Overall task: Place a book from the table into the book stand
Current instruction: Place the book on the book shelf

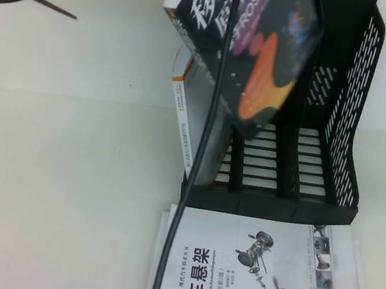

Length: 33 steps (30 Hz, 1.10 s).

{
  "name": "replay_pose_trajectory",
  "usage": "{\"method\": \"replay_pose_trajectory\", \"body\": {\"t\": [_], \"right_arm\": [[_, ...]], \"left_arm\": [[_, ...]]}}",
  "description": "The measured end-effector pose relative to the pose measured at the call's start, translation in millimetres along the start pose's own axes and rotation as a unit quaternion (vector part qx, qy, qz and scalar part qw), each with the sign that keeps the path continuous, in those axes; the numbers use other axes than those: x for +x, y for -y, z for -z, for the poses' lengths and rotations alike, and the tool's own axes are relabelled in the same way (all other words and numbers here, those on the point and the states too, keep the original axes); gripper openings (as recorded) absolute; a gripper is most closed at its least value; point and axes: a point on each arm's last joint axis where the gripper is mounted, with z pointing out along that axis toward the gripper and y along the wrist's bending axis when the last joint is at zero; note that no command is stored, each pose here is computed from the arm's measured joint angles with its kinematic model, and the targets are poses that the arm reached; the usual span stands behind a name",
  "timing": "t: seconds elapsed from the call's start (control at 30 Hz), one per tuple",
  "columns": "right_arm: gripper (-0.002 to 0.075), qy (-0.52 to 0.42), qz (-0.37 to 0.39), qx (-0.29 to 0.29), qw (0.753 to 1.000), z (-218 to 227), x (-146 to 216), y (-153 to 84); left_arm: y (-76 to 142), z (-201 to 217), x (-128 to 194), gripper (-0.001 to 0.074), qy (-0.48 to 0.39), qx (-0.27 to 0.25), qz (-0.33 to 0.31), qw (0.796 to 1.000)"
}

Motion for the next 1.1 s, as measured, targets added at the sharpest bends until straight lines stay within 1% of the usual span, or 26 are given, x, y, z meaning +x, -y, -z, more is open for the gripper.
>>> {"method": "replay_pose_trajectory", "body": {"t": [0.07, 0.17, 0.33, 0.43, 0.53, 0.7, 0.77, 0.87, 1.1], "right_arm": [[0.0, 0.0, -0.004, -0.003, 1.0, 0, 0, -1], [0.0, 0.0, -0.006, -0.007, 1.0, 0, 0, -1], [-0.0001, 0.0, -0.006, -0.007, 1.0, 0, 0, -1], [-0.0001, 0.0, -0.007, -0.007, 1.0, 0, 0, -1], [-0.0001, 0.0, -0.008, -0.007, 1.0, 0, 0, -1], [-0.0001, -0.001, -0.012, -0.009, 1.0, 0, 0, -2], [-0.0001, -0.001, -0.012, -0.009, 1.0, 0, 0, -2], [-0.0001, -0.003, -0.013, -0.009, 1.0, 0, 0, -2], [-0.0001, -0.009, -0.013, -0.008, 1.0, 0, 2, -1]], "left_arm": [[-5, -8, -1, 0.0111, -0.003, -0.015, 0.01, 1.0], [-17, -31, 0, 0.0111, -0.023, -0.031, 0.029, 0.999], [-31, -65, 2, 0.0111, -0.042, -0.039, 0.062, 0.996], [-35, -76, 1, 0.0111, -0.041, -0.033, 0.079, 0.995], [-32, -78, 1, 0.0111, -0.039, -0.013, 0.091, 0.995], [-17, -75, -3, 0.0111, -0.028, 0.064, 0.101, 0.992], [-13, -70, -5, 0.0111, -0.023, 0.079, 0.095, 0.992], [-10, -65, -7, 0.0111, -0.013, 0.083, 0.088, 0.993], [-13, -65, -8, 0.0111, -0.007, 0.064, 0.081, 0.995]]}}
